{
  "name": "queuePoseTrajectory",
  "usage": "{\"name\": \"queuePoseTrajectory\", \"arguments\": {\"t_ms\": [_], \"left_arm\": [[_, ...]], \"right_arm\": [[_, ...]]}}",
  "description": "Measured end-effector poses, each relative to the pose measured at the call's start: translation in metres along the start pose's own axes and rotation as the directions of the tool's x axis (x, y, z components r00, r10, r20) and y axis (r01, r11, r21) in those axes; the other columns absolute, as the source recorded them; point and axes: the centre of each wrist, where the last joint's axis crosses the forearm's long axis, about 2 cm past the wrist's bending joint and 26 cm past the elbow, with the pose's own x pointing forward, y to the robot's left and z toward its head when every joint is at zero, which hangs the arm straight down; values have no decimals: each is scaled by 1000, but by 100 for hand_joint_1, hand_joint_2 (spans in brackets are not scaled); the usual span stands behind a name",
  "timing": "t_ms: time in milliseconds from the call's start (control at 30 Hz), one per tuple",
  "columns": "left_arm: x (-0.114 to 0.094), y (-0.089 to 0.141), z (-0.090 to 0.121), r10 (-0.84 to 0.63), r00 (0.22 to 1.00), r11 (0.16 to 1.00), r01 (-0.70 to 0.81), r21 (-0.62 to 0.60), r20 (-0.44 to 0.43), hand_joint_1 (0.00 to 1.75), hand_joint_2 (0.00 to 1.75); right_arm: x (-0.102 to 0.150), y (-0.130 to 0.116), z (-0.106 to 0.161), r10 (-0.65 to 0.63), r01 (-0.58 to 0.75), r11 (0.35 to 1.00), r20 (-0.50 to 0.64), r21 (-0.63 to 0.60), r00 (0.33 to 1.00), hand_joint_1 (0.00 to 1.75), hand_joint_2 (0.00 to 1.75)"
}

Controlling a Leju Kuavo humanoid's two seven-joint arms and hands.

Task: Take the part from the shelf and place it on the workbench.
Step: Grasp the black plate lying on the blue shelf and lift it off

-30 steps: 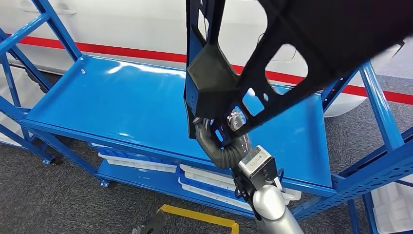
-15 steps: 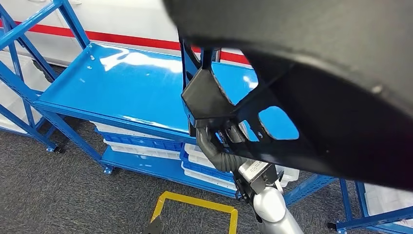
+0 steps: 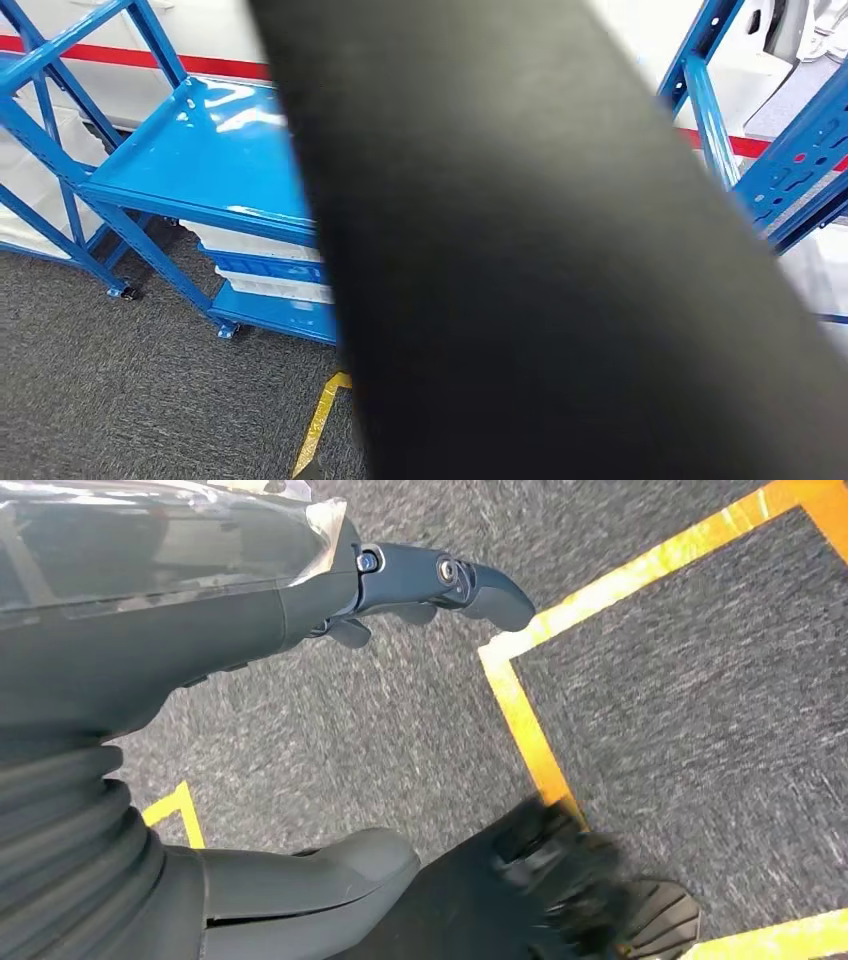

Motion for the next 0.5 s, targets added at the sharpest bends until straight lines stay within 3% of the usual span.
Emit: {"name": "queuePoseTrajectory", "arguments": {"t_ms": [500], "left_arm": [[-5,1,1,-2,1000,1000,2,-21,3,0,175]], "right_arm": [[-2,4,4,-8,8,999,2,42,1000,175,175]]}}
